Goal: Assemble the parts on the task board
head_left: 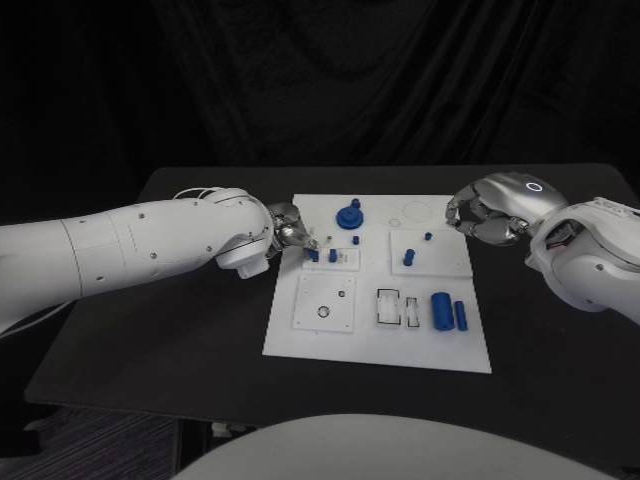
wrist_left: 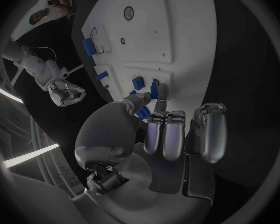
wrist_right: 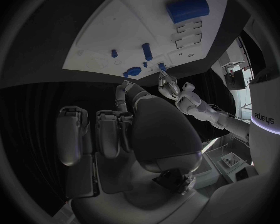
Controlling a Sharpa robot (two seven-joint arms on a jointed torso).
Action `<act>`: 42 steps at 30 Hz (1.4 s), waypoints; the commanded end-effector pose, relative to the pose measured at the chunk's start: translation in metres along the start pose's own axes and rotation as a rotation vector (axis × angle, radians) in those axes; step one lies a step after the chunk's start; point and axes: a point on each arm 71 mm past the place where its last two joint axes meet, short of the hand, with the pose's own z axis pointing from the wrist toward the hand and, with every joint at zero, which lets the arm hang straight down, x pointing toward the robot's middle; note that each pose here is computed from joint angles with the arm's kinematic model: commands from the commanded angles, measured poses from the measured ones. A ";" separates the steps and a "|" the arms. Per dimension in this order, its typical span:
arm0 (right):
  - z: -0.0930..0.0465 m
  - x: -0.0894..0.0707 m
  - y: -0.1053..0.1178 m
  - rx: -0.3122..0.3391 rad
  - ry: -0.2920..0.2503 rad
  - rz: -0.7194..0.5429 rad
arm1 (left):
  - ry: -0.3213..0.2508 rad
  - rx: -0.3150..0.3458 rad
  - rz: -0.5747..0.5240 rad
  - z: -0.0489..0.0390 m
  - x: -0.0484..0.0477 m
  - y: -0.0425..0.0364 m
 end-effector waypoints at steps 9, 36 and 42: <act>-0.001 0.002 -0.001 0.016 0.009 -0.002 | -0.002 0.016 0.037 -0.0005 0.0021 -0.0001; -0.001 0.003 -0.002 0.019 0.015 -0.003 | 0.018 0.007 0.048 -0.0006 0.0036 0.0009; -0.001 0.003 -0.001 0.018 0.016 -0.003 | 0.019 0.012 0.049 -0.0002 0.0047 -0.0011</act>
